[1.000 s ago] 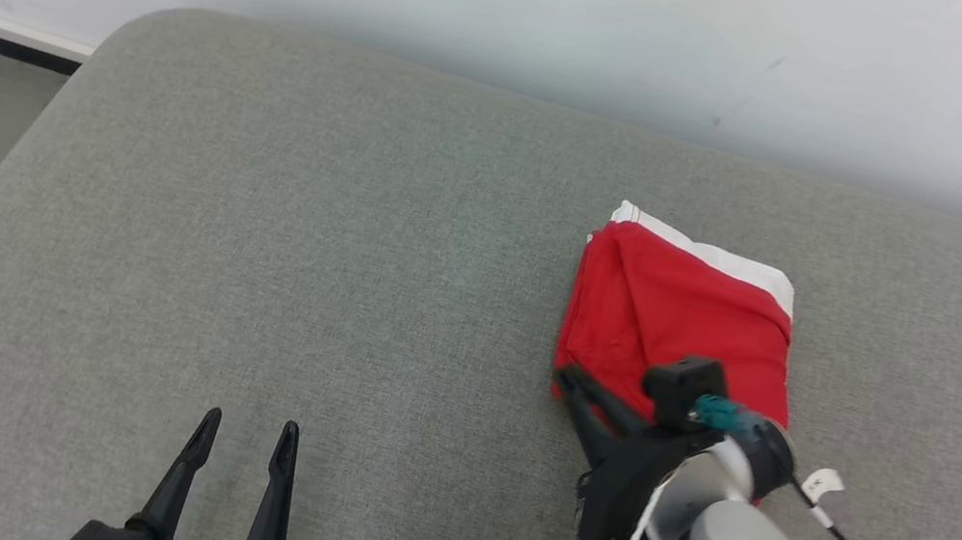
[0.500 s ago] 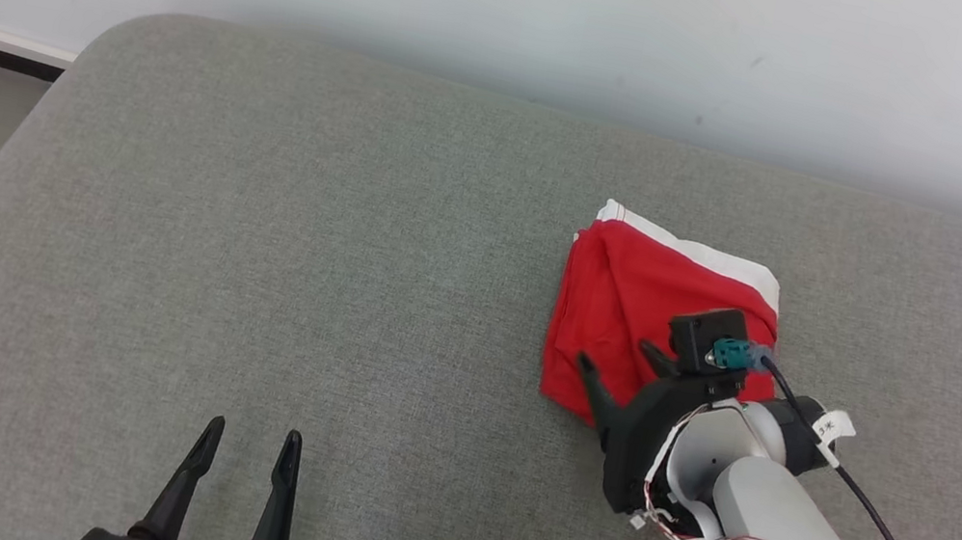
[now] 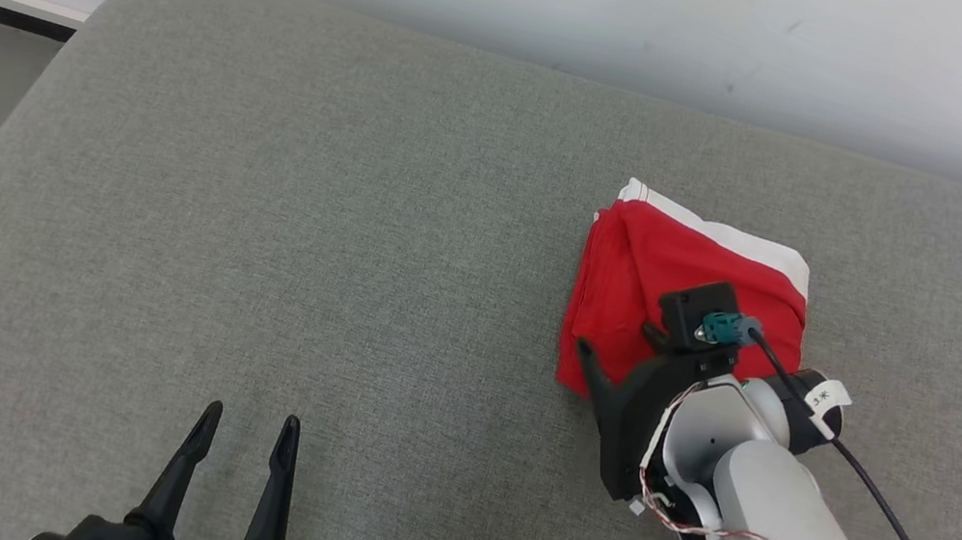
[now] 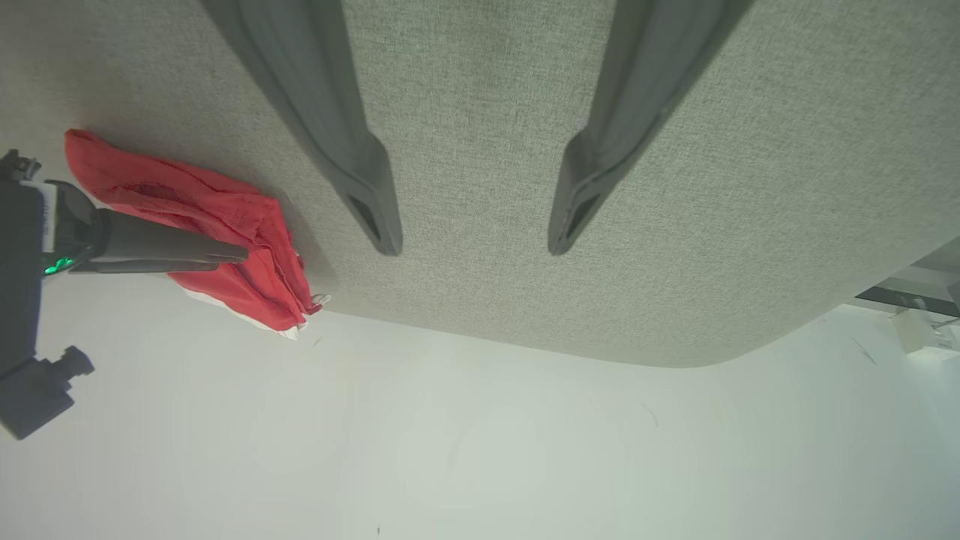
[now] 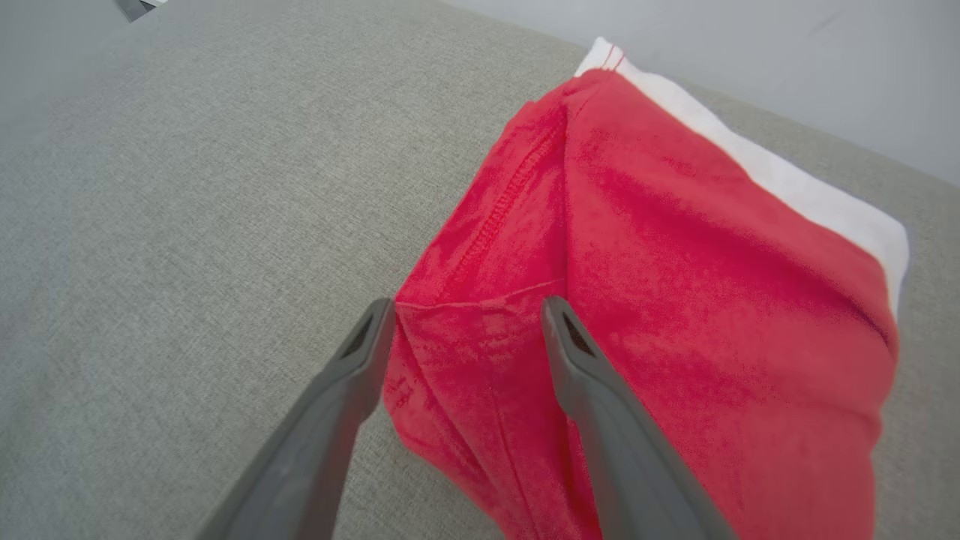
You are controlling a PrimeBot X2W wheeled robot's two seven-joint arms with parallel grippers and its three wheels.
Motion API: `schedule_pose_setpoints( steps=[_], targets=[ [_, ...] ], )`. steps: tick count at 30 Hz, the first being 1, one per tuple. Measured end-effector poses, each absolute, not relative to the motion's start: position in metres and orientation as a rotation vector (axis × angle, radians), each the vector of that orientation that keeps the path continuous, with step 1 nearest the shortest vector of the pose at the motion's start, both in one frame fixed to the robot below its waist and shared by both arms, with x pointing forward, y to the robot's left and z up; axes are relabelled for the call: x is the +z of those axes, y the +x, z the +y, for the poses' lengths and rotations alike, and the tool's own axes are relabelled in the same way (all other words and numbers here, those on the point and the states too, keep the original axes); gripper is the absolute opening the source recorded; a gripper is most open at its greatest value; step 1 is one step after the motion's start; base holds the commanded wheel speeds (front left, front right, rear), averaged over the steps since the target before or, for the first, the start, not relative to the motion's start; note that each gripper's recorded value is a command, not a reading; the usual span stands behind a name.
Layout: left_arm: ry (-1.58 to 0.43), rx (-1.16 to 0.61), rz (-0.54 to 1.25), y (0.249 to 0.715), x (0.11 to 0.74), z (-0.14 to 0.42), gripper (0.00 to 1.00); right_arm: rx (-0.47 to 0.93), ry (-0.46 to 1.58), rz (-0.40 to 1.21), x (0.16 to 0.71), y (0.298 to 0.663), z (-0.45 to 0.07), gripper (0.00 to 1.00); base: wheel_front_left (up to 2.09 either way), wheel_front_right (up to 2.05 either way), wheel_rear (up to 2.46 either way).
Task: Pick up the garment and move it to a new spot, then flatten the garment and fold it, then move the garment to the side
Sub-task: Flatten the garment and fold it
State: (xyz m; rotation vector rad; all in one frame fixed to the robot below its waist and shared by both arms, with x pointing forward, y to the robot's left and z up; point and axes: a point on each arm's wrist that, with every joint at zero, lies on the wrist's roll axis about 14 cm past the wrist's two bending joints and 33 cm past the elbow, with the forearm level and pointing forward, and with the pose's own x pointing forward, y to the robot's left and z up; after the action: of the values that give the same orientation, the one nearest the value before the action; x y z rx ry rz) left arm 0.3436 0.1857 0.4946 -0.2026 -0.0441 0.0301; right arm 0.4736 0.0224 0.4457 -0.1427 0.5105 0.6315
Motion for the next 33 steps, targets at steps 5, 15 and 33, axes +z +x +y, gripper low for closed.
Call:
schedule_pose_setpoints(
  steps=[5, 15, 33],
  targets=[
    [-0.202, 0.023, -0.036, 0.347, 0.492, 0.184, 1.0, 0.64, -0.157, 0.535, 0.436, 0.467, 0.022, 1.0, 0.0, 0.0, 0.0],
    [-0.201, 0.021, -0.029, 0.353, 0.49, 0.183, 1.0, 0.631, -0.139, 0.522, 0.432, 0.47, 0.02, 0.91, 0.0, 0.0, 0.0],
    [-0.204, 0.025, -0.033, 0.355, 0.491, 0.184, 1.0, 0.657, -0.144, 0.513, 0.429, 0.466, 0.028, 0.29, 0.0, 0.0, 0.0]
  ],
)
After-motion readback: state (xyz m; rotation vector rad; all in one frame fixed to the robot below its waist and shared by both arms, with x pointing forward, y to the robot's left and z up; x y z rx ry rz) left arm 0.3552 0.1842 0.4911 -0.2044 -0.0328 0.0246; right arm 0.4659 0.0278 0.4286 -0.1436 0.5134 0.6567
